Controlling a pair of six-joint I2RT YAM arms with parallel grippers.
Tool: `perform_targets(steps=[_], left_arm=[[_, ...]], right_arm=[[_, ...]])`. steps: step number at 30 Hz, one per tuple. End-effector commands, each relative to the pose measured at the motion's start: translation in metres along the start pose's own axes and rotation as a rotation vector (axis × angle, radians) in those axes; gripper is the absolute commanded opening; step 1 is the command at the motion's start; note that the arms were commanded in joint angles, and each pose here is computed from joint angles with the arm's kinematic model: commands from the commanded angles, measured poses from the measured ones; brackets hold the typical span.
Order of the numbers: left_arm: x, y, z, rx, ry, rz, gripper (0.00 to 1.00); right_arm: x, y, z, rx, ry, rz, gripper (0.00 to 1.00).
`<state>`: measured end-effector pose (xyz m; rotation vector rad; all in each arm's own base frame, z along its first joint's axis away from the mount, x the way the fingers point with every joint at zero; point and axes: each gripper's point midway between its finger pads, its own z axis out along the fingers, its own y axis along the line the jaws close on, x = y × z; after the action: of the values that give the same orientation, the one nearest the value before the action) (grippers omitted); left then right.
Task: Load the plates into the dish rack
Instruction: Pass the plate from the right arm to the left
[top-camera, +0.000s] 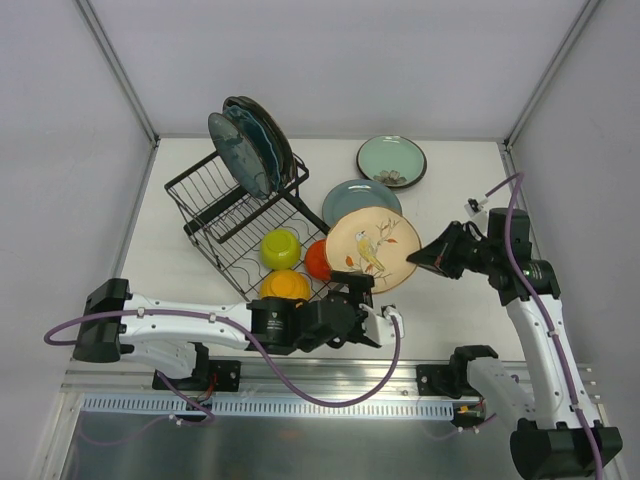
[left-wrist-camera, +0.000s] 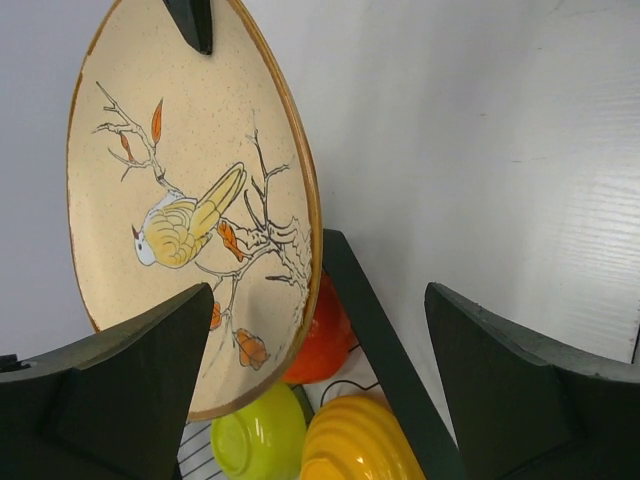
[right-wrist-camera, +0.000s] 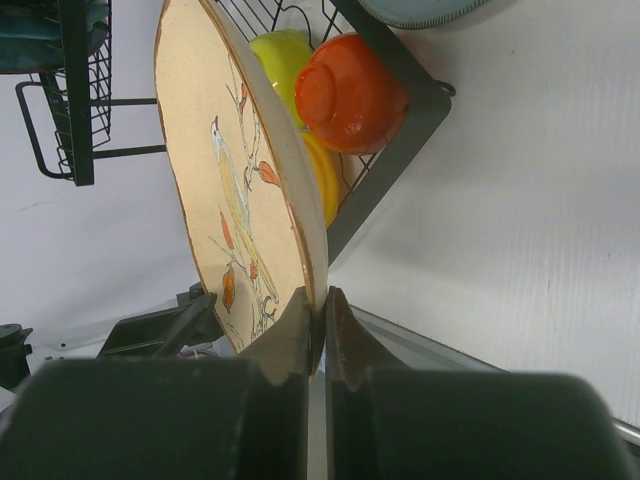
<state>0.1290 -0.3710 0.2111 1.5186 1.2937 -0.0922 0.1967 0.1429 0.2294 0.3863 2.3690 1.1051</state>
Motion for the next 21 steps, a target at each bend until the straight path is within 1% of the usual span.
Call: perform_targets(steps=[1,3,6,10,13,14,16,17,21], left_arm=[[-0.02,0.022,0.001,-0.091,-0.029,0.036,0.87],[-0.018,0.022,0.003,-0.101,-0.018,0.055,0.82],[-0.012,0.021,0.005,-0.107,0.004,0.074,0.78],[-0.008,0.02,0.006,-0.113,0.02,0.086,0.61],[-0.004,0.02,0.006,-0.118,0.032,0.091,0.57],[-0.004,0.02,0.006,-0.118,0.033,0.098,0.53],[-0.003,0.02,0.006,-0.121,0.037,0.099,0.5],[-0.003,0.02,0.006,-0.121,0.037,0.1,0.45],[0.0,0.019,0.005,-0.119,0.04,0.101,0.38]], right_arm=[[-0.004,0.047,-0.02,-0.165,-0.027,-0.067,0.01],[-0.003,0.047,-0.02,-0.162,-0.028,-0.064,0.01],[-0.002,0.048,-0.021,-0.166,-0.029,-0.068,0.0],[0.0,0.05,-0.02,-0.169,-0.02,-0.071,0.01],[0.0,0.052,-0.02,-0.173,-0.019,-0.077,0.01],[0.0,0.052,-0.021,-0.172,-0.021,-0.077,0.01],[0.001,0.053,-0.02,-0.174,-0.016,-0.079,0.0],[0.001,0.054,-0.02,-0.175,-0.016,-0.082,0.01],[0.002,0.055,-0.02,-0.178,-0.016,-0.081,0.01]])
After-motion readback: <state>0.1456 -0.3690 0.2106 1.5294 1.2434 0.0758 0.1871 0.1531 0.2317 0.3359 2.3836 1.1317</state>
